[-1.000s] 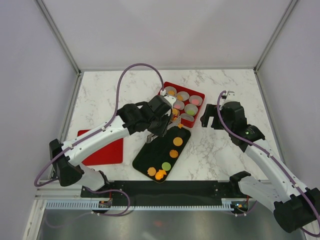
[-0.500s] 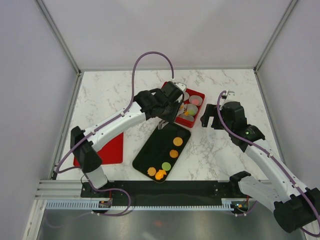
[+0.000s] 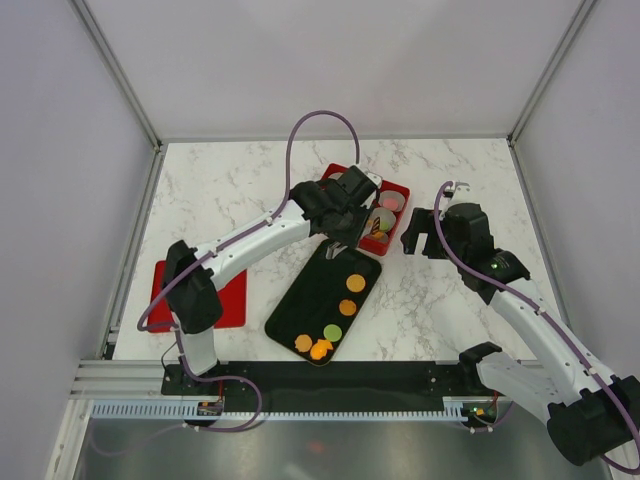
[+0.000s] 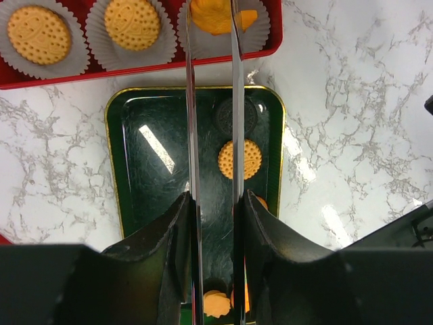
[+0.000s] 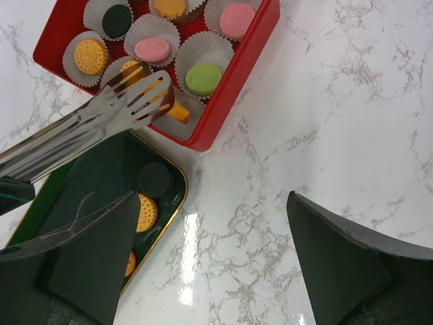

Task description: Pack the cookies

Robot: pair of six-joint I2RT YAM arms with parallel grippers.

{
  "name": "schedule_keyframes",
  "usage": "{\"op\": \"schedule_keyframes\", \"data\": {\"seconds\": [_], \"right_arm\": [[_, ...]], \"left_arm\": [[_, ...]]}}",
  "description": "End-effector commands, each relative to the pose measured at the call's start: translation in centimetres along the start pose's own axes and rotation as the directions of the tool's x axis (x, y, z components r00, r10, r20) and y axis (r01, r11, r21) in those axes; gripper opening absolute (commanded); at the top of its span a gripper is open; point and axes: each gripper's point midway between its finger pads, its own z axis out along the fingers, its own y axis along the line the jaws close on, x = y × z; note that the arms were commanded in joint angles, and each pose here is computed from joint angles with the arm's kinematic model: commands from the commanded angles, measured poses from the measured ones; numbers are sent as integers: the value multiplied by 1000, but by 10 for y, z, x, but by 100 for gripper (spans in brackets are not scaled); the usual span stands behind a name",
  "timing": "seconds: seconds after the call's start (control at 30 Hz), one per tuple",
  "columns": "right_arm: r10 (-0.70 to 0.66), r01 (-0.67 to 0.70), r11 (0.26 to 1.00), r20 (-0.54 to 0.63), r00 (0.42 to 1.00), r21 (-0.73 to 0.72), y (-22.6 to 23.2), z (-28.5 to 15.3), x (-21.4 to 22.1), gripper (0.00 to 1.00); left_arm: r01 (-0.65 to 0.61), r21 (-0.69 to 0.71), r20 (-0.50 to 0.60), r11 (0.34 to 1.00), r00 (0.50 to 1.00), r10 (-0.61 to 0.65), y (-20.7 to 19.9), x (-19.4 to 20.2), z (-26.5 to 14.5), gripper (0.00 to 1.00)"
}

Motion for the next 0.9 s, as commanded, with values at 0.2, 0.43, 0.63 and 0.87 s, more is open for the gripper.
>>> {"op": "schedule_keyframes", "data": {"seconds": [0.2, 0.43, 0.63, 0.87], "right_arm": [[3, -3, 1000, 35, 999, 1, -1, -2, -9, 98], [3, -3, 1000, 34, 999, 0, 0, -2, -9, 98], [4, -4, 1000, 33, 999, 1, 0, -2, -8, 98], [4, -4, 1000, 35, 999, 2, 0, -2, -8, 98]], "left_arm": [[-35, 44, 29, 998, 999, 34, -8, -6, 11, 31], [-41, 44, 8, 998, 999, 40, -7, 2, 17, 32], [-52, 58, -6, 997, 999, 53, -9, 5, 21, 35], [-57, 44, -15, 997, 998, 57, -7, 8, 25, 42]]}}
